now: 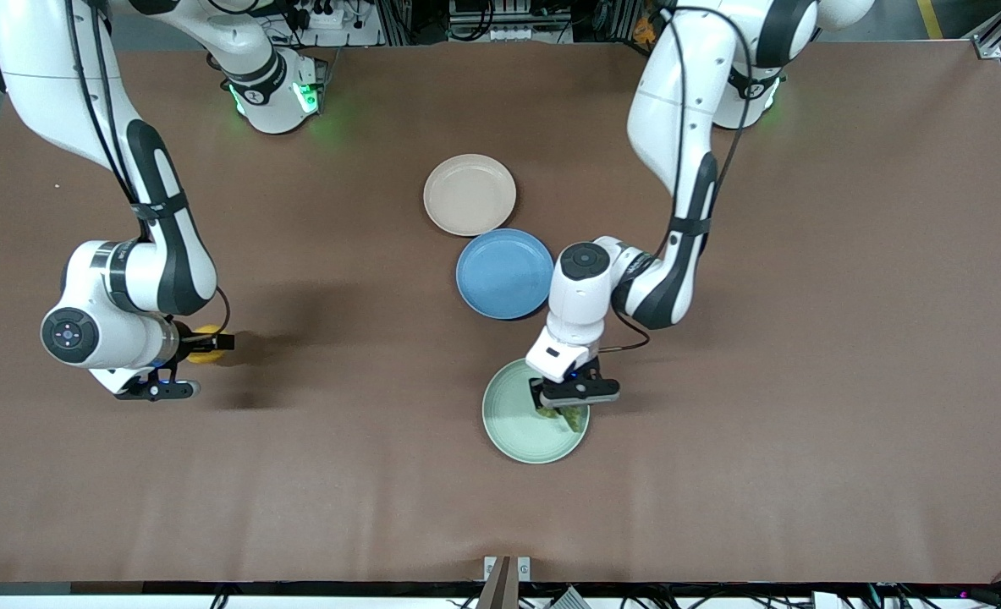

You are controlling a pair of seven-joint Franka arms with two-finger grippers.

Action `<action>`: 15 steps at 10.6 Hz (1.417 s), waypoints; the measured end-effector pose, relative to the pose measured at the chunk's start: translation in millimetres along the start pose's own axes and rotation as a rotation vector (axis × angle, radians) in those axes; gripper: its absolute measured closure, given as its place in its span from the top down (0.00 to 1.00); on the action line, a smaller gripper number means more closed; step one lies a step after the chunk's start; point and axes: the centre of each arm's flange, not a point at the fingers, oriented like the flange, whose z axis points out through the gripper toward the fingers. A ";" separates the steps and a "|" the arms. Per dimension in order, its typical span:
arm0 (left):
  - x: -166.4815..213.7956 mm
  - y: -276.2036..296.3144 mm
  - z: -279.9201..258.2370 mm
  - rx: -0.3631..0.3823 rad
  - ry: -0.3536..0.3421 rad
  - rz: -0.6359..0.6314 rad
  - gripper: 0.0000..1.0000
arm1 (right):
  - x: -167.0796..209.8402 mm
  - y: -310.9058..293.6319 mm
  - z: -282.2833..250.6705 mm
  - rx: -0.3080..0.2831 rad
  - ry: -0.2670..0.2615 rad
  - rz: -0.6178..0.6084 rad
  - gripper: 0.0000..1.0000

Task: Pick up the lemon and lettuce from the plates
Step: 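Lower the lemon onto the table while the left gripper lifts the lettuce, then release the lemon with the right gripper while the left gripper carries lettuce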

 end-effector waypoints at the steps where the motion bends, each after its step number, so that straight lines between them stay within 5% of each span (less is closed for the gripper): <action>1: 18.1 -4.3 -19.7 0.019 -0.015 -0.011 0.10 | 3.5 -0.2 -7.9 0.003 0.011 0.002 1.00; 8: 110.9 -92.3 -99.9 0.134 -0.177 0.032 0.10 | 17.1 -1.8 -79.6 0.011 -0.011 -0.003 1.00; 15: 151.4 -252.3 -102.4 0.174 -0.481 -0.012 0.10 | -5.1 0.6 -178.7 0.030 0.020 -0.005 1.00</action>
